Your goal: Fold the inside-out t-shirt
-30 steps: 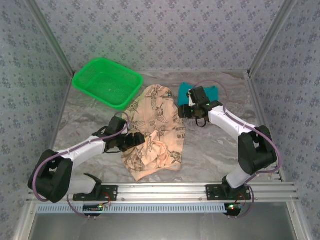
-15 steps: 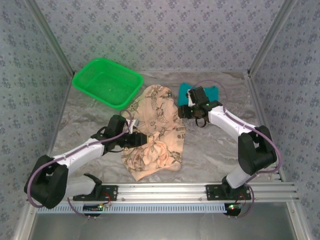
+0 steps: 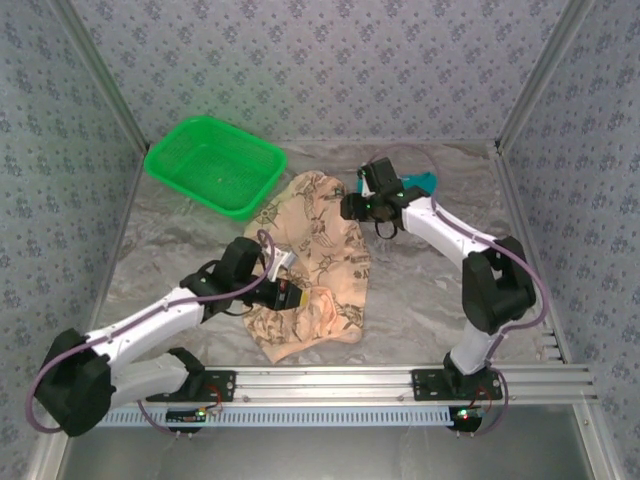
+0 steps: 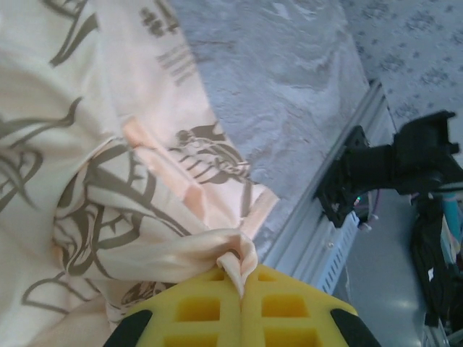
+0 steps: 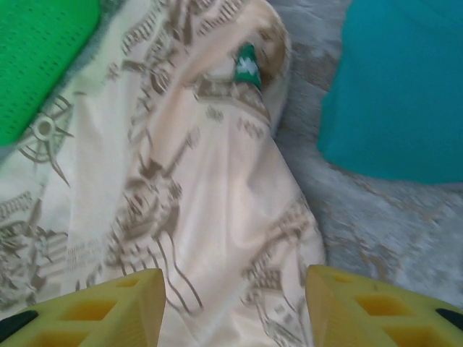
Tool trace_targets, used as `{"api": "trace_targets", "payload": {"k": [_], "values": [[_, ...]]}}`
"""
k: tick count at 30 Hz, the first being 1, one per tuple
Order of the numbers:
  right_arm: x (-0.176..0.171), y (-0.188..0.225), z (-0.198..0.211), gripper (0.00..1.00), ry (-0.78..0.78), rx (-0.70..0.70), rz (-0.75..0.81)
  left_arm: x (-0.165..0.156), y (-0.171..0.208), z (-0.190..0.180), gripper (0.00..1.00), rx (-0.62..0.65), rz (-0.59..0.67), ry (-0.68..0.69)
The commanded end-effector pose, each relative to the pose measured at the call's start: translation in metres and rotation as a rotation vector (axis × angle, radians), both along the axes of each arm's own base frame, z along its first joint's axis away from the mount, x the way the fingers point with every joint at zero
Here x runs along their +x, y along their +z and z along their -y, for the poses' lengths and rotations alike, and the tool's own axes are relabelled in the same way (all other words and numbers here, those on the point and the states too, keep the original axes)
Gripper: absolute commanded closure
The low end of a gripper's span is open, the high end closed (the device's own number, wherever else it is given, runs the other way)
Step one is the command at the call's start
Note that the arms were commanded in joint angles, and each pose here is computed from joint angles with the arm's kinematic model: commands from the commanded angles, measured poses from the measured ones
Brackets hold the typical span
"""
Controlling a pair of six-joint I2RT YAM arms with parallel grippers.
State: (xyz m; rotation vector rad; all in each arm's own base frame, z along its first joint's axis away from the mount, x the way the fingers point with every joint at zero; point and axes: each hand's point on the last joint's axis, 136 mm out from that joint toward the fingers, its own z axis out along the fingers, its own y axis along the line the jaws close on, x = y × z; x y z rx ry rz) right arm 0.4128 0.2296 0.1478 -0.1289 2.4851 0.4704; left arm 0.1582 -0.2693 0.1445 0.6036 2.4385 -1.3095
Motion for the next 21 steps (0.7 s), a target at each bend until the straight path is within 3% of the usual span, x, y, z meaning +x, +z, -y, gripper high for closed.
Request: {"api": "trace_targets", "payload": {"k": [1,6,16,21], "values": [[0.008,0.004,-0.02,0.45,-0.026,0.009,-0.021,-0.002,0.049,0.002,1.0,-0.061,0.136,-0.036],[0.01,0.01,-0.049,0.44,-0.041,0.021,-0.048,-0.009,0.108,-0.007,1.0,-0.071,0.307,-0.088],[-0.014,-0.035,-0.081,0.46,-0.152,0.064,-0.302,-0.025,0.117,-0.008,1.0,-0.097,0.335,-0.181],[-0.026,-0.057,-0.082,0.44,-0.178,-0.002,-0.359,-0.03,0.115,-0.015,1.0,-0.078,0.356,-0.188]]}}
